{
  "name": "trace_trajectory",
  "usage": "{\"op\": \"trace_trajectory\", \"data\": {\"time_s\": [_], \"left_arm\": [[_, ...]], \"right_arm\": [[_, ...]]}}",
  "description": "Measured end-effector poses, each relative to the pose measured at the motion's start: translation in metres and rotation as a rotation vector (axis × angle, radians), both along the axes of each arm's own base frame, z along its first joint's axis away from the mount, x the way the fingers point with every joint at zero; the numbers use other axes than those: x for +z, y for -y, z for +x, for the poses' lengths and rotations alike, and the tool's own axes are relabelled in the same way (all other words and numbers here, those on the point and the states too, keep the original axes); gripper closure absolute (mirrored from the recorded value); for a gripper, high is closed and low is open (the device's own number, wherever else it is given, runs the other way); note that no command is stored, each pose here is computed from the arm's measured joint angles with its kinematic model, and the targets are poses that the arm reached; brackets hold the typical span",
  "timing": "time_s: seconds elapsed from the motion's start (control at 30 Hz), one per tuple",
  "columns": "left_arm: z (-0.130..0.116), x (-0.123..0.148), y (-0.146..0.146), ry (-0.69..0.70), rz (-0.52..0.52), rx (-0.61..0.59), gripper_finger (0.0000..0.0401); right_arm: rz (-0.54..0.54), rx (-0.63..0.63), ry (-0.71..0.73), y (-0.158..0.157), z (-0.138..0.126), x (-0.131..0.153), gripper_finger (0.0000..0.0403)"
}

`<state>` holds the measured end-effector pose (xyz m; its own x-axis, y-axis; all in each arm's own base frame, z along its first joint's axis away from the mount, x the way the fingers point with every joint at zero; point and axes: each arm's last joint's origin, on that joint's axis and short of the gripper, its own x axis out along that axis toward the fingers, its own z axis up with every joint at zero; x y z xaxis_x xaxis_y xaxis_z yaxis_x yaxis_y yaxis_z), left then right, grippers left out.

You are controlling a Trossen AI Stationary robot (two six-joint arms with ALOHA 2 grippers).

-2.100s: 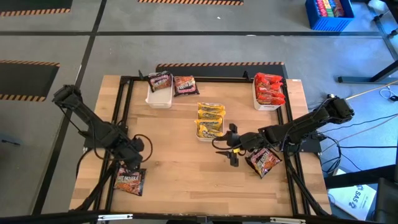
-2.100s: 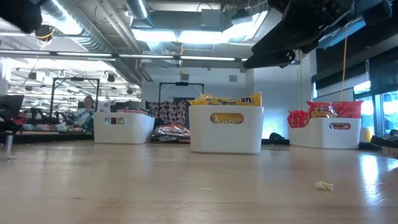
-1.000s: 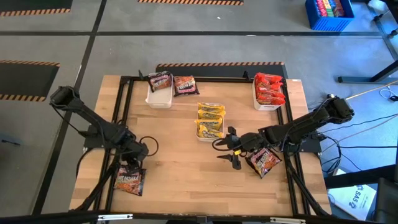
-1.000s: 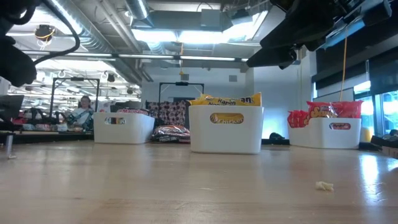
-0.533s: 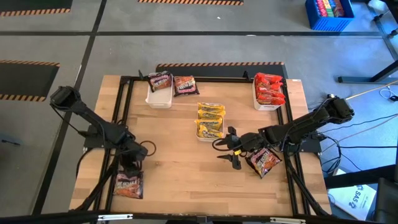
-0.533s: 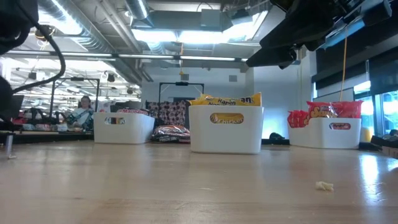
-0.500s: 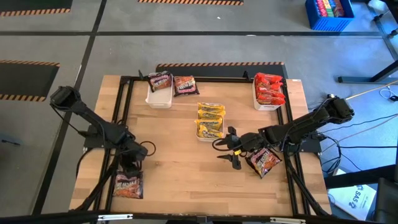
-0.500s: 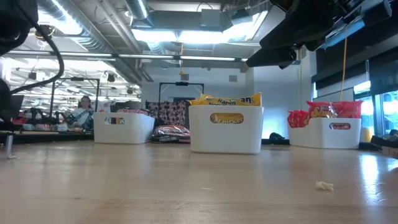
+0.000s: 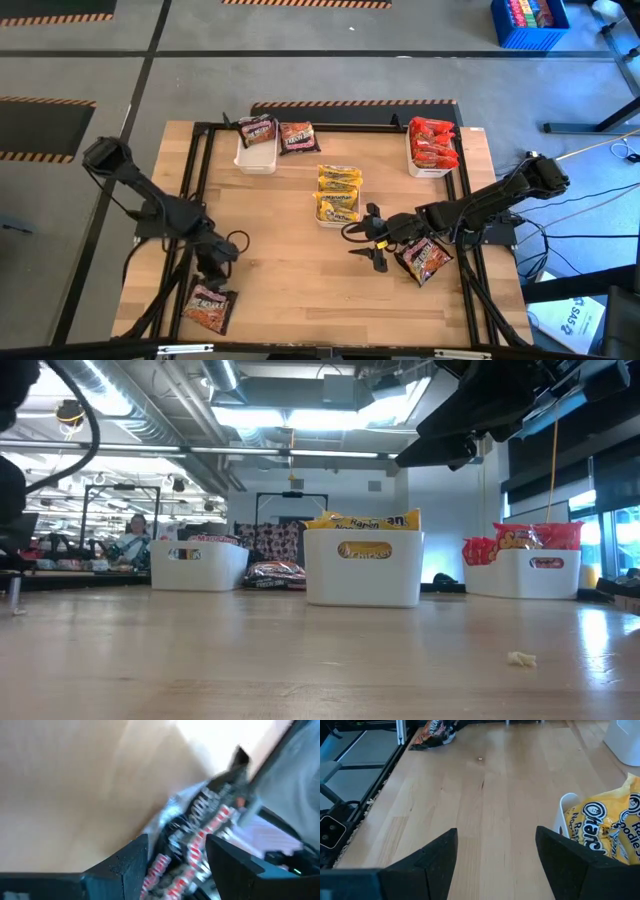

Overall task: Sort Maruchan noodles
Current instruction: Put the black noodle pack into the white left bin

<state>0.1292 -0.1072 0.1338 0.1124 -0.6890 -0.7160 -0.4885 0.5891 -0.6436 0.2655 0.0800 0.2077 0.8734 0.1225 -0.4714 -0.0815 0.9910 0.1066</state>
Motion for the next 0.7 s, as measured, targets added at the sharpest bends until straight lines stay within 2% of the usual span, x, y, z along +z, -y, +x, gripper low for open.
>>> {"op": "trace_trajectory", "data": {"time_s": [0.07,0.23,0.4,0.53,0.7], "left_arm": [[-0.002,-0.003,0.003,0.007,0.038,-0.016,0.0209],[-0.008,-0.010,0.012,-0.028,0.060,-0.073,0.0209],[-0.008,-0.012,0.017,-0.036,0.036,-0.099,0.0215],[-0.006,-0.011,0.018,-0.016,0.022,-0.099,0.0254],[-0.005,-0.010,0.019,-0.002,0.022,-0.095,0.0336]], "right_arm": [[0.000,0.000,0.000,0.000,0.000,0.000,0.0155],[0.000,0.000,0.001,0.000,0.000,0.000,0.0155],[0.001,0.000,0.006,0.000,0.000,0.001,0.0155],[-0.011,0.009,0.031,0.000,0.001,0.003,0.0155],[-0.012,0.010,0.040,0.000,0.002,0.003,0.0155]]}}
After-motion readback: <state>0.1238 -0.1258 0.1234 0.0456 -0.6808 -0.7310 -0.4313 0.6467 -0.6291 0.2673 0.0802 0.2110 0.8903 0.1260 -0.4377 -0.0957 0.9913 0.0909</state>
